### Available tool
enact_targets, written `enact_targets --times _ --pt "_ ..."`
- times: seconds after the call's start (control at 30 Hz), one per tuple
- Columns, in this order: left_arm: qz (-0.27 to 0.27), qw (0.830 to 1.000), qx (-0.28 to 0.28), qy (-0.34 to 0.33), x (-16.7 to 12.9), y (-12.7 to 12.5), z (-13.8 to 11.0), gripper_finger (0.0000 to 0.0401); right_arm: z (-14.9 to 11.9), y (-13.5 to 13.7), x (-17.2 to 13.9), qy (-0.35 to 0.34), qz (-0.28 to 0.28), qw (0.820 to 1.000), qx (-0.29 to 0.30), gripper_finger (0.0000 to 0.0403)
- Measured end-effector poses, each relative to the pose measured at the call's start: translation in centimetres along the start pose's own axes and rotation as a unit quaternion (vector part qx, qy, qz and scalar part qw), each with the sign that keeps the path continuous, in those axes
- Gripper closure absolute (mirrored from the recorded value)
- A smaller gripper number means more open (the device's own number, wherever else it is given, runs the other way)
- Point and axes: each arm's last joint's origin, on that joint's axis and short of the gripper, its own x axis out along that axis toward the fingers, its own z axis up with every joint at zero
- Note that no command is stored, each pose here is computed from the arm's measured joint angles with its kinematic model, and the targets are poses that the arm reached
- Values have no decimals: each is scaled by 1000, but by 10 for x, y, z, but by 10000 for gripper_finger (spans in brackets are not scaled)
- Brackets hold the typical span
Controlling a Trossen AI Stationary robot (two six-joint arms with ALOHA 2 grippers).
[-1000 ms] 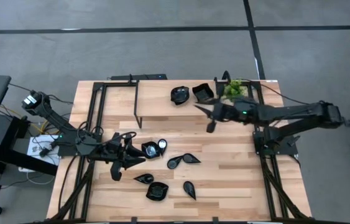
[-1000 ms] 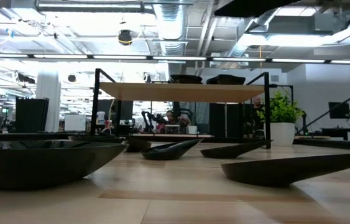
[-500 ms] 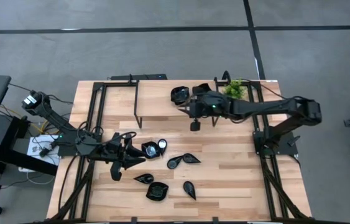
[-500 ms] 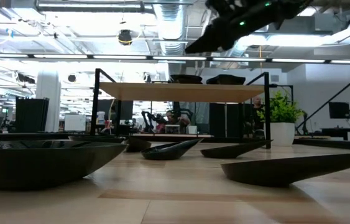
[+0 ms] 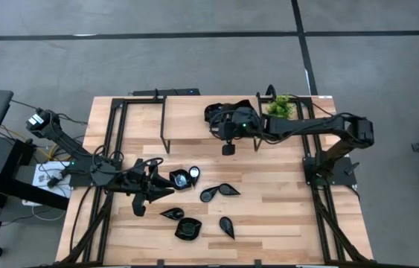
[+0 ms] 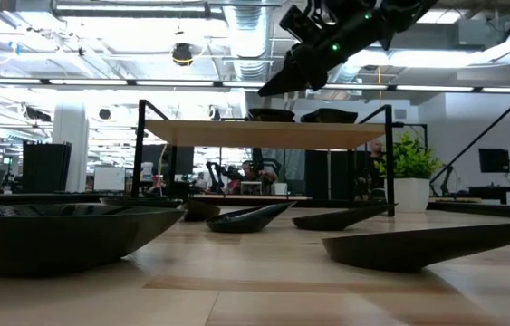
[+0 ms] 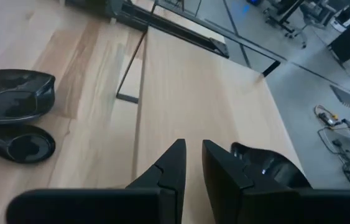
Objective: Pick & Place Mini shaped plates
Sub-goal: Stack the black leaf shaped plate on the black leaf shaped plate on the shelf
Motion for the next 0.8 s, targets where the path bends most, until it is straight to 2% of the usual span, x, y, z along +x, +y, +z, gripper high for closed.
enact_targets --times 0.4,0.8 --pt "0 1000 0 0 0 0 0 288 1 -9 -9 5 -22 1000 -9 333" --pt "-1 1000 -1 -1 0 0 0 288 -10 -13 -9 46 -12 999 -20 315"
